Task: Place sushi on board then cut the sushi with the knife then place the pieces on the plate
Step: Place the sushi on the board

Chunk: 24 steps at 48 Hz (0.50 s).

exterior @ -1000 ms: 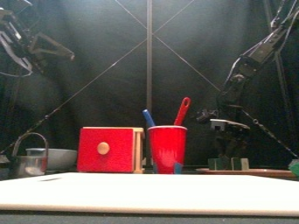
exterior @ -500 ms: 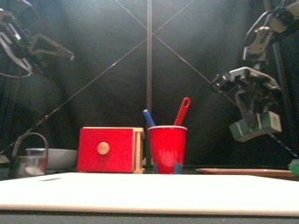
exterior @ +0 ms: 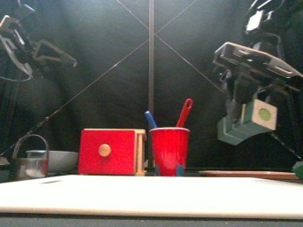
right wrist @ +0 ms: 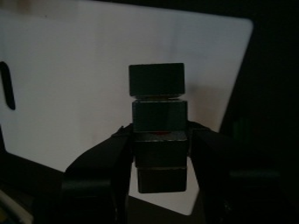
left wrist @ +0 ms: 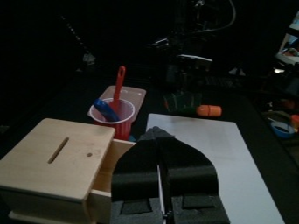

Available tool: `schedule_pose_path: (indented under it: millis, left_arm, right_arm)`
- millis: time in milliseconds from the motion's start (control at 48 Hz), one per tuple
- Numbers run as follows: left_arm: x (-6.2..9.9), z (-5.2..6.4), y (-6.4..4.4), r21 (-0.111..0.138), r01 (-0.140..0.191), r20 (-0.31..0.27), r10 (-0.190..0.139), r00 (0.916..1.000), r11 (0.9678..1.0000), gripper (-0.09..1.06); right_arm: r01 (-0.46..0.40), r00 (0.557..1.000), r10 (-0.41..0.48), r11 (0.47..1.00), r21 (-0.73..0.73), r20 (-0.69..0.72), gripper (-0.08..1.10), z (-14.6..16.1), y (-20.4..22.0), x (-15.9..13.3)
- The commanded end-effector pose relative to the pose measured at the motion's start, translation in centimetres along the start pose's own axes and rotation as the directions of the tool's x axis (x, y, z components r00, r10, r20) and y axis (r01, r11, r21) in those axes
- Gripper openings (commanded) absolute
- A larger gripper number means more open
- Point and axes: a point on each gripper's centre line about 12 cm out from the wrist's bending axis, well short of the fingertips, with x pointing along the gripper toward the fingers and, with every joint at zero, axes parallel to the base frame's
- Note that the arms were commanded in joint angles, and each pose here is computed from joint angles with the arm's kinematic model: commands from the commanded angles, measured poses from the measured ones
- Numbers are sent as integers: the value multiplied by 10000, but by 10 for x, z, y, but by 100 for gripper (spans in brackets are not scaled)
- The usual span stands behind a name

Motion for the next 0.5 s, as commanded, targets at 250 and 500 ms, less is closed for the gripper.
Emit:
schedule_pose_path:
  millis: [250,500]
  left_arm:
    - [-1,-8,7,-1154,-546,-231,522,9984,9918,-2]
    - [-1,-9,7,-1067,-516,-227,495,9985,9930,-2]
  right_arm:
    - [-63,9999,71,9973,734,-116,58,-8,76,31]
    - [475,9984,-436,9928,1103,-372,59,-16,84,52]
